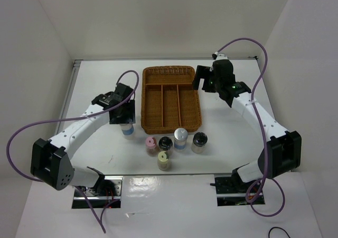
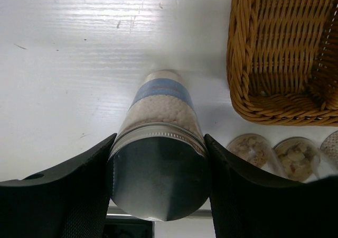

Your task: Organize the condiment bottles

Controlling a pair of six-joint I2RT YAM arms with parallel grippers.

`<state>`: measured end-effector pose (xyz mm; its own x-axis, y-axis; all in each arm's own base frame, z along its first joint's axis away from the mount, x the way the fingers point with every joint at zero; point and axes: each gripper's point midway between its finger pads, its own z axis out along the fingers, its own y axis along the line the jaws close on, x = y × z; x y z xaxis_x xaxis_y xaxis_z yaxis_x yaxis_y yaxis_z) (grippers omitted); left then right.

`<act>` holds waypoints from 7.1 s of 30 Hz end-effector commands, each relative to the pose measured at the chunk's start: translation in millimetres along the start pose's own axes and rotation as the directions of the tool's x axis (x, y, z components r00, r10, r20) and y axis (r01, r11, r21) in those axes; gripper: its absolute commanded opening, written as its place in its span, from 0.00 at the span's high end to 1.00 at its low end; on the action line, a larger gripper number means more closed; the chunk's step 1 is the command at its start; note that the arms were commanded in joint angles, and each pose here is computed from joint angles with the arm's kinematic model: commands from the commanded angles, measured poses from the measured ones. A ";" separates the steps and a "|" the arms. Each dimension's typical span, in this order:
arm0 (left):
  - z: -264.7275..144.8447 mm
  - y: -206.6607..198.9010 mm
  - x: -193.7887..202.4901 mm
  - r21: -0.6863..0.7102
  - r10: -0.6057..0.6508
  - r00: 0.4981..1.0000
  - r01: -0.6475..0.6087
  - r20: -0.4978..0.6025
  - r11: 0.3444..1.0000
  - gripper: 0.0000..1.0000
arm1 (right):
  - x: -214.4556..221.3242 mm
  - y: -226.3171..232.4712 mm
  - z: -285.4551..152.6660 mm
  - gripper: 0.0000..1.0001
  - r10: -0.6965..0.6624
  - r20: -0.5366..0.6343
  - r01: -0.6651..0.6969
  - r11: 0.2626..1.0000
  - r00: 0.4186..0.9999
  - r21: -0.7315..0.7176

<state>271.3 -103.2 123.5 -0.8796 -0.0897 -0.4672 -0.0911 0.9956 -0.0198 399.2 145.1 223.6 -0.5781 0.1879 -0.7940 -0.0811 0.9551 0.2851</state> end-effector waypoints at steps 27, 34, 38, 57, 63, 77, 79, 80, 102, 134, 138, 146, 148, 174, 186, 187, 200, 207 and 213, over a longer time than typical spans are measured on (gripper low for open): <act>-32.1 -93.5 -239.1 0.187 0.074 0.892 -0.174 0.446 0.967 0.52 | -2.0 -2.4 3.9 0.01 -0.037 0.005 0.037 0.999 0.999 0.014; -8.1 -118.5 -236.7 0.229 0.098 0.903 -0.209 0.418 0.951 0.52 | 7.6 7.1 -9.1 0.01 -0.142 0.015 0.142 0.990 0.990 0.006; 1.2 -125.7 -235.4 0.231 0.107 0.906 -0.216 0.410 0.948 0.52 | 12.3 13.7 -11.5 0.01 -0.142 0.003 0.142 0.989 0.990 -0.038; 51.9 -124.4 -218.6 0.187 0.131 0.935 -0.201 0.328 0.962 0.48 | 58.8 83.7 -58.2 0.01 -0.359 -0.009 0.341 0.895 0.933 -0.288; 62.5 -127.9 -217.3 0.169 0.149 0.934 -0.212 0.325 0.962 0.44 | 83.9 91.7 -69.0 0.01 -0.371 -0.059 0.334 0.885 0.927 -0.324; 30.6 -137.1 -208.5 0.177 0.176 0.929 -0.242 0.324 0.954 0.00 | 131.1 108.4 -92.4 0.01 -0.411 -0.159 0.331 0.867 0.898 -0.372; 11.4 -135.4 -214.0 0.188 0.156 0.924 -0.232 0.349 0.954 0.00 | 136.7 107.2 -94.8 0.01 -0.409 -0.178 0.329 0.874 0.895 -0.358; 3.9 -134.7 -216.4 0.192 0.150 0.920 -0.231 0.363 0.954 0.00 | 139.6 110.9 -97.1 0.01 -0.419 -0.177 0.334 0.867 0.891 -0.370; -83.2 -64.7 -190.9 0.134 0.090 0.899 -0.162 0.428 0.978 0.00 | 189.7 87.6 -93.8 0.02 -0.411 -0.294 0.353 0.907 0.863 -0.231; -94.3 -25.4 -180.5 0.088 0.051 0.893 -0.100 0.447 0.991 0.00 | 172.2 113.8 -102.4 0.61 -0.433 -0.319 0.354 0.893 0.843 -0.277; -97.6 -21.3 -182.1 0.087 0.042 0.890 -0.091 0.455 0.992 0.00 | 113.7 130.5 -119.4 0.61 -0.394 -0.200 0.345 0.907 0.897 -0.240; -95.2 -10.1 -173.0 0.097 0.016 0.891 -0.067 0.454 0.993 0.00 | 19.9 152.4 -129.5 0.61 -0.367 0.015 0.364 0.913 0.930 -0.184; -93.3 -7.9 -168.2 0.111 0.010 0.894 -0.067 0.447 0.992 0.00 | 4.9 156.5 -121.4 0.58 -0.380 0.048 0.382 0.908 0.924 -0.174; -68.2 48.9 -108.3 0.148 -0.133 0.923 0.084 0.362 0.985 0.00 | 10.3 255.1 33.1 0.64 -0.431 0.115 0.446 0.868 0.895 -0.219; -71.7 56.4 -114.4 0.146 -0.126 0.913 0.074 0.388 0.987 0.00 | 38.7 240.3 73.9 0.60 -0.427 0.071 0.432 0.889 0.902 -0.151; -68.9 57.1 -111.7 0.140 -0.115 0.917 0.066 0.381 0.988 0.00 | 42.9 236.6 76.9 0.60 -0.430 0.065 0.435 0.889 0.900 -0.141; -56.7 55.7 -114.2 0.145 -0.109 0.927 0.060 0.360 0.988 0.00 | 61.2 216.2 103.8 0.56 -0.404 0.009 0.401 0.905 0.915 -0.143; -51.2 53.6 -115.1 0.152 -0.107 0.931 0.057 0.350 0.987 0.00 | 69.5 217.9 112.8 0.55 -0.400 -0.004 0.395 0.906 0.916 -0.150; -48.1 53.4 -114.5 0.149 -0.106 0.934 0.058 0.341 0.987 0.00 | 75.5 214.8 115.3 0.31 -0.410 -0.026 0.403 0.904 0.912 -0.144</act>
<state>338.4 -40.3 217.4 -0.6629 -0.1964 -0.7225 -0.0945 0.9792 -0.1794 421.2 377.9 146.3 -0.5563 -0.2803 -0.7822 -0.4272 0.9039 -0.0201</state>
